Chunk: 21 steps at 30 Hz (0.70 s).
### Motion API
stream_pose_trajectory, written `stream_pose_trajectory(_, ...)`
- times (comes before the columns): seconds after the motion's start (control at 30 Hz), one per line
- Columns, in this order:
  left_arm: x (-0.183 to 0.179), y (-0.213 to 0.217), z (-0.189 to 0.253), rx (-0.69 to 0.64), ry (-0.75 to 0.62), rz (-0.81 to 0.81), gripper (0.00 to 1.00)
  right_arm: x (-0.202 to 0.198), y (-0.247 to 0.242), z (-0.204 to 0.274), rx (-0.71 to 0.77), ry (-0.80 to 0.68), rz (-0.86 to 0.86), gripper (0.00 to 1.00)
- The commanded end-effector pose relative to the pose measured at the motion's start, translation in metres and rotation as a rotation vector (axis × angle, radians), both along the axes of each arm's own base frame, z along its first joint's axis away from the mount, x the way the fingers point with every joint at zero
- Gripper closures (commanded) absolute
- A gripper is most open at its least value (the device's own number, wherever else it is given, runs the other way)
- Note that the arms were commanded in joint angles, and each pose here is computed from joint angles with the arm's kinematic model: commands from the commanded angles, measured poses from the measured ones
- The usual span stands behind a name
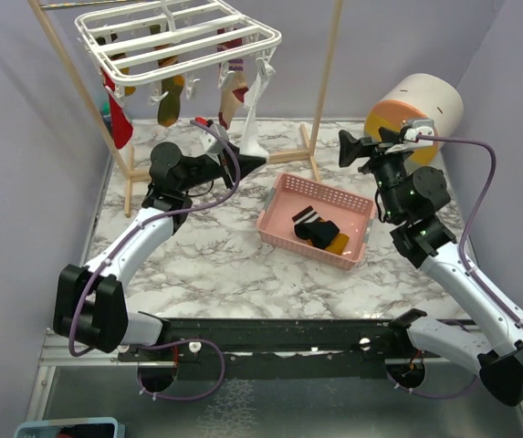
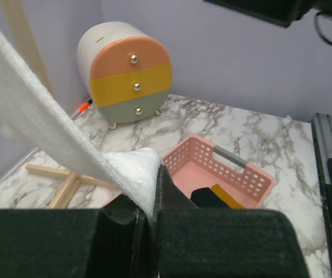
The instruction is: Remove the socks clipped to the hanger
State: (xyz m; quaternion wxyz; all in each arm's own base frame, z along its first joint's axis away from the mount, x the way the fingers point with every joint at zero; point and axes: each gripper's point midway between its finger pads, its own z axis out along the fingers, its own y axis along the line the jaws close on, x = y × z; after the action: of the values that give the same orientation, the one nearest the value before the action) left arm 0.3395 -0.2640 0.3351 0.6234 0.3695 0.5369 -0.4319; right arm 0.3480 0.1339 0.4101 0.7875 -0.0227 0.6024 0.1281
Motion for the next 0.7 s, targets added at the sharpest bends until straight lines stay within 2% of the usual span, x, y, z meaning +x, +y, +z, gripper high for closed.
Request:
stream_pose_trajectory(0.0, -0.043, -0.005, 0.003, 0.017, 0.044, -0.119, 1.0, 0.001, 0.013, 0.0, 0.022, 0.022, 0.066, 0.02)
stream_pose_trajectory(0.23, -0.089, -0.019, 0.001, 0.058, 0.069, -0.199, 1.0, 0.001, 0.022, 0.002, 0.03, 0.028, 0.11, 0.02)
stream_pose_trajectory(0.43, -0.094, -0.001, -0.037, 0.191, 0.101, -0.098, 1.0, 0.01, 0.041, -0.001, 0.014, 0.036, 0.181, 0.02)
stream_pose_trajectory(0.67, -0.088, 0.011, -0.069, 0.242, 0.119, -0.008, 1.0, 0.006, 0.12, 0.03, -0.075, -0.038, 0.579, 0.04)
